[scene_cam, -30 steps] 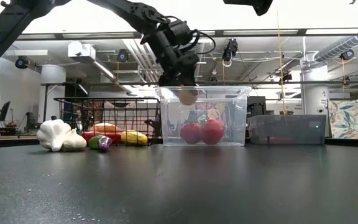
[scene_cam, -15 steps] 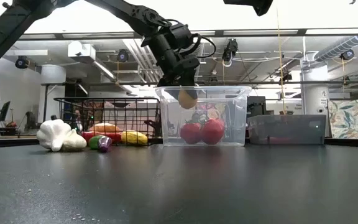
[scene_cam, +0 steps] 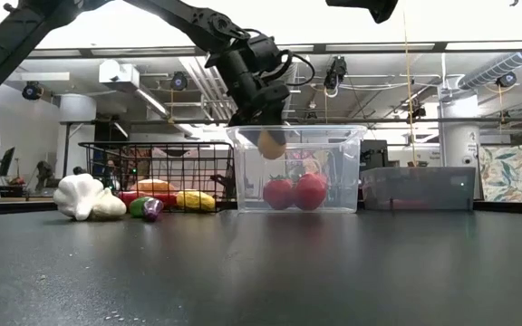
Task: Sort produce into baskets
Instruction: Put the lemon into the transparent bin
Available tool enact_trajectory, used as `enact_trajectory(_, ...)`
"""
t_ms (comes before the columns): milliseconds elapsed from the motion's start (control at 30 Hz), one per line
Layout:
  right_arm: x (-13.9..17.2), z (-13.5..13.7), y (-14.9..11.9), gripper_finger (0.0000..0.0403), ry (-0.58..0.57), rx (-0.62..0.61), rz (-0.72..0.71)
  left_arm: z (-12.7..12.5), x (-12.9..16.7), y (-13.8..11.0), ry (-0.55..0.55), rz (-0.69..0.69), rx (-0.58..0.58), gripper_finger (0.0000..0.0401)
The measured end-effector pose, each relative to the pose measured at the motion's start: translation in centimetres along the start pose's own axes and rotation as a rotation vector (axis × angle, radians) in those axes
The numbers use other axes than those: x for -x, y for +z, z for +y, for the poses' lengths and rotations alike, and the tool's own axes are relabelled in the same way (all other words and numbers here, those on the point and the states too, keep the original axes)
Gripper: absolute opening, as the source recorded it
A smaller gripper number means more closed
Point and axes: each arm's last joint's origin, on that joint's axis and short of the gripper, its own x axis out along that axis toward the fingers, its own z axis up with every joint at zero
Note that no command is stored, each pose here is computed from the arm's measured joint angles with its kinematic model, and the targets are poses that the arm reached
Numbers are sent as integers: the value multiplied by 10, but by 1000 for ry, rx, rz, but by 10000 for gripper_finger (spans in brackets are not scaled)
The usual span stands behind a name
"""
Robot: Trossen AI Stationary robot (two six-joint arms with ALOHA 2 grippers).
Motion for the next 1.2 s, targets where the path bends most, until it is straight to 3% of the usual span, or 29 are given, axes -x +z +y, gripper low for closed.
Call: enact_trajectory(1200,0,0,0,228,0,8,1,0,0,2,3,-25,16,330)
